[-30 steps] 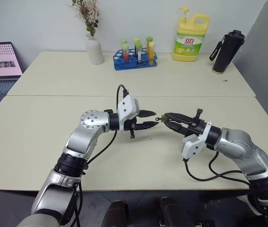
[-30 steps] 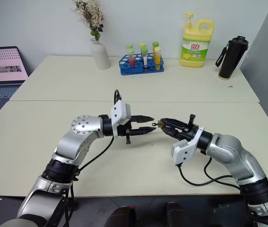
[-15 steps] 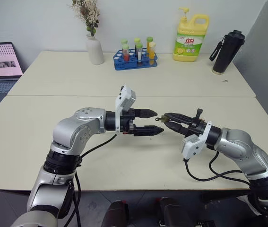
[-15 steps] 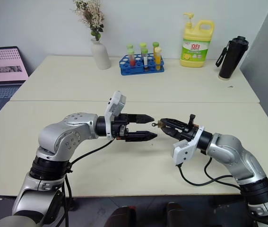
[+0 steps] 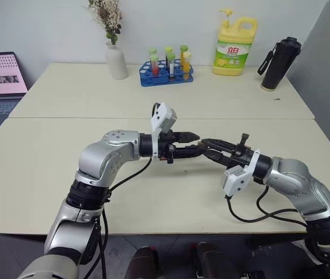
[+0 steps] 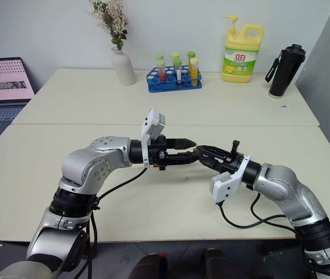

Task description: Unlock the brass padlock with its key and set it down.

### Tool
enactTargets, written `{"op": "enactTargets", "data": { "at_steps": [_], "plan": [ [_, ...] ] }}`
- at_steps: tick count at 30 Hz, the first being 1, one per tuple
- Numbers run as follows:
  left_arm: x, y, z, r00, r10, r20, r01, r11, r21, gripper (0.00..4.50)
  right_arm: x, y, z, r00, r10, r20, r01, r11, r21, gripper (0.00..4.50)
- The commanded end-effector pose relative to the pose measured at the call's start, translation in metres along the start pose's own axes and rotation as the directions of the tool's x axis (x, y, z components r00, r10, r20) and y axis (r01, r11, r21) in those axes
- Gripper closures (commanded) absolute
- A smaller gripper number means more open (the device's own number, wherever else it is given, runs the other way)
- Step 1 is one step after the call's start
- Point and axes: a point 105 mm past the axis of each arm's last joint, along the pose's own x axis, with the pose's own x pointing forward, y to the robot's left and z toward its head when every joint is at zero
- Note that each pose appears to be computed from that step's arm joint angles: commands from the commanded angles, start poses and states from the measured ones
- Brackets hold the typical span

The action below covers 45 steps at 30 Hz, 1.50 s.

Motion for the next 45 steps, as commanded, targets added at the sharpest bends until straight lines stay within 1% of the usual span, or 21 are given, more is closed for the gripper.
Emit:
{"op": "enactTargets", "data": {
  "at_steps": [1, 5, 6, 13, 16, 18, 20, 22, 23, 25, 29, 32, 35, 37, 39, 40, 41, 45],
  "plan": [
    [0.003, -0.004, 0.008, 1.000, -0.022, 0.004, 0.022, 0.999, 0.045, 2.97, 0.001, -0.014, 0.008, 0.998, -0.041, 0.041, 0.042, 0.999, -0.030, 3.57],
    [0.003, -0.006, 0.005, 0.999, -0.034, -0.016, 0.035, 0.998, 0.048, 4.26, 0.001, -0.014, 0.009, 0.998, -0.042, 0.042, 0.044, 0.999, -0.030, 3.57],
    [0.003, -0.006, 0.004, 0.999, -0.035, -0.021, 0.036, 0.998, 0.048, 4.33, 0.001, -0.015, 0.009, 0.998, -0.043, 0.043, 0.044, 0.999, -0.032, 3.57],
    [0.003, -0.005, 0.002, 0.999, -0.025, -0.028, 0.027, 0.998, 0.062, 4.33, 0.002, -0.011, 0.012, 0.998, -0.013, 0.066, 0.014, 1.000, -0.016, 3.57],
    [0.002, -0.005, -0.001, 0.999, -0.027, -0.035, 0.030, 0.997, 0.069, 4.33, -0.001, -0.014, 0.010, 0.998, -0.036, 0.055, 0.034, 0.999, 0.035, 3.57],
    [0.001, -0.006, -0.001, 0.999, -0.035, -0.037, 0.038, 0.997, 0.072, 4.33, -0.003, -0.017, 0.007, 0.998, -0.051, 0.039, 0.048, 0.996, 0.081, 2.83],
    [0.001, -0.009, 0.000, 0.998, -0.060, -0.033, 0.063, 0.991, 0.116, 4.33, -0.011, -0.016, 0.003, 0.999, -0.049, 0.004, 0.048, 0.987, 0.153, 2.19],
    [0.000, -0.011, 0.001, 0.995, -0.096, -0.031, 0.099, 0.987, 0.129, 4.33, -0.022, -0.008, 0.005, 1.000, 0.003, -0.002, -0.002, 0.965, 0.264, 1.53],
    [-0.001, -0.012, 0.001, 0.993, -0.110, -0.030, 0.113, 0.986, 0.127, 4.33, -0.028, -0.005, 0.008, 1.000, 0.026, 0.004, -0.026, 0.947, 0.321, 1.12],
    [-0.001, -0.013, 0.001, 0.991, -0.126, -0.036, 0.130, 0.983, 0.133, 4.33, -0.037, -0.005, 0.015, 0.999, 0.030, 0.019, -0.035, 0.913, 0.407, 1.10],
    [-0.002, -0.010, 0.000, 0.991, -0.127, -0.040, 0.131, 0.981, 0.143, 4.33, -0.047, -0.009, 0.018, 0.999, 0.033, 0.003, -0.031, 0.875, 0.484, 1.10],
    [0.000, -0.012, 0.001, 0.986, -0.160, -0.045, 0.165, 0.974, 0.156, 4.33, -0.051, -0.003, 0.037, 0.992, 0.100, 0.078, -0.126, 0.808, 0.575, 1.69],
    [0.001, -0.015, 0.001, 0.982, -0.180, -0.049, 0.186, 0.968, 0.166, 4.33, -0.049, -0.003, 0.043, 0.989, 0.112, 0.095, -0.147, 0.753, 0.641, 2.76],
    [0.002, -0.016, 0.001, 0.981, -0.189, -0.052, 0.195, 0.965, 0.174, 4.33, -0.045, -0.004, 0.043, 0.990, 0.108, 0.095, -0.144, 0.709, 0.690, 3.58],
    [0.001, -0.017, 0.001, 0.979, -0.197, -0.056, 0.204, 0.961, 0.185, 4.33, -0.042, -0.006, 0.041, 0.992, 0.096, 0.087, -0.129, 0.683, 0.719, 4.31],
    [0.000, -0.019, 0.000, 0.977, -0.203, -0.057, 0.210, 0.959, 0.189, 4.33, -0.041, -0.007, 0.039, 0.992, 0.095, 0.082, -0.125, 0.678, 0.724, 4.46],
    [0.000, -0.020, 0.000, 0.977, -0.207, -0.059, 0.214, 0.958, 0.193, 4.33, -0.040, -0.008, 0.037, 0.993, 0.092, 0.076, -0.119, 0.672, 0.731, 4.50],
    [-0.003, -0.022, -0.003, 0.975, -0.210, -0.072, 0.221, 0.953, 0.206, 4.33, -0.036, -0.013, 0.029, 0.994, 0.088, 0.063, -0.106, 0.666, 0.739, 4.50]
  ]
}}
